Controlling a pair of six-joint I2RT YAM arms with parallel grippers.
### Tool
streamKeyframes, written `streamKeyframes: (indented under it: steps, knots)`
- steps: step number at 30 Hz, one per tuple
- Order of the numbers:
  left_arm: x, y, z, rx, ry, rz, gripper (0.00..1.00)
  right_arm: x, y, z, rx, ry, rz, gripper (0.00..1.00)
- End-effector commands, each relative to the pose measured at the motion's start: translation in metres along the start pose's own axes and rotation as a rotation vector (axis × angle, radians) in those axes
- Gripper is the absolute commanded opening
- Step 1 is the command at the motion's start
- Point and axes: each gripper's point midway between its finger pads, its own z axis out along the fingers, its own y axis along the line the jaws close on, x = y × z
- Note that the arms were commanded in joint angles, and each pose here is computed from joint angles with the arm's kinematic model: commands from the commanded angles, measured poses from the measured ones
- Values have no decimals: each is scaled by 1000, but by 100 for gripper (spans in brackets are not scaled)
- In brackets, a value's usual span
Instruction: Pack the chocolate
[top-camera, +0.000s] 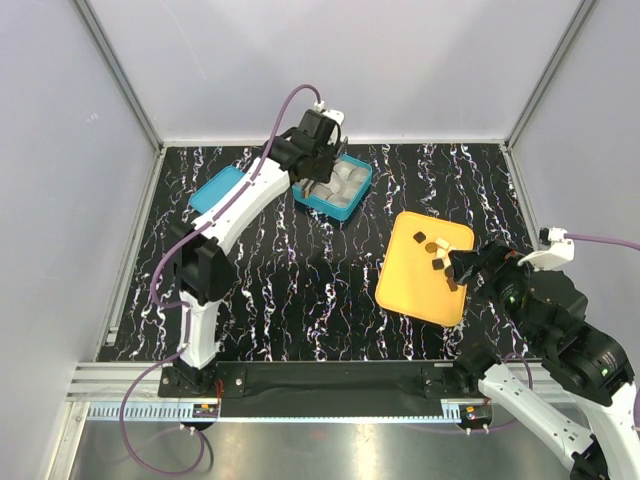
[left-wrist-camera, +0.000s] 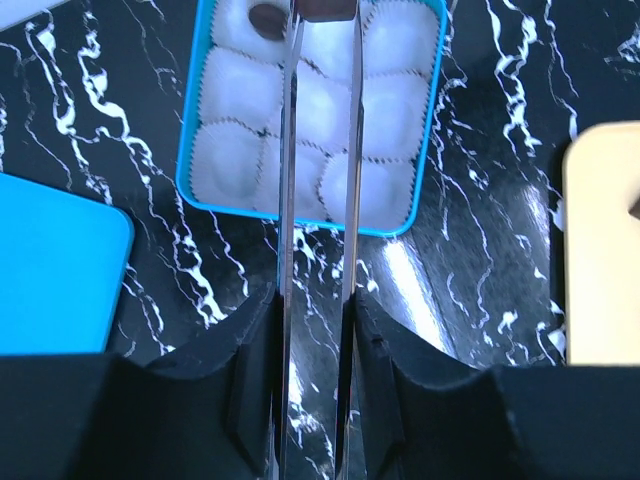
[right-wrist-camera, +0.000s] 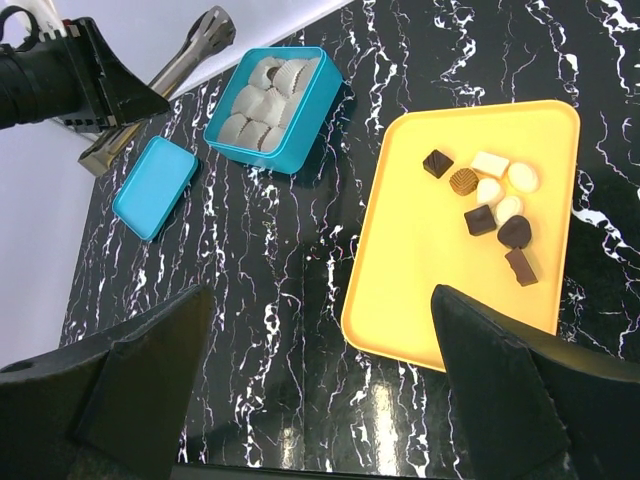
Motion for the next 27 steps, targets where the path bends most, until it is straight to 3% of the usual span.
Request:
streamKeyframes:
  steps: [1, 13, 27]
  knots:
    - [-24, 0, 7, 10, -76, 8, 36, -13, 12, 1, -32, -34, 12, 100]
    - [-1, 6, 72, 0, -31, 51, 36, -10, 13, 12, -13, -27, -22, 100]
    - [10, 13, 97, -34, -12, 67, 41, -8, 10, 16, 3, -29, -37, 100]
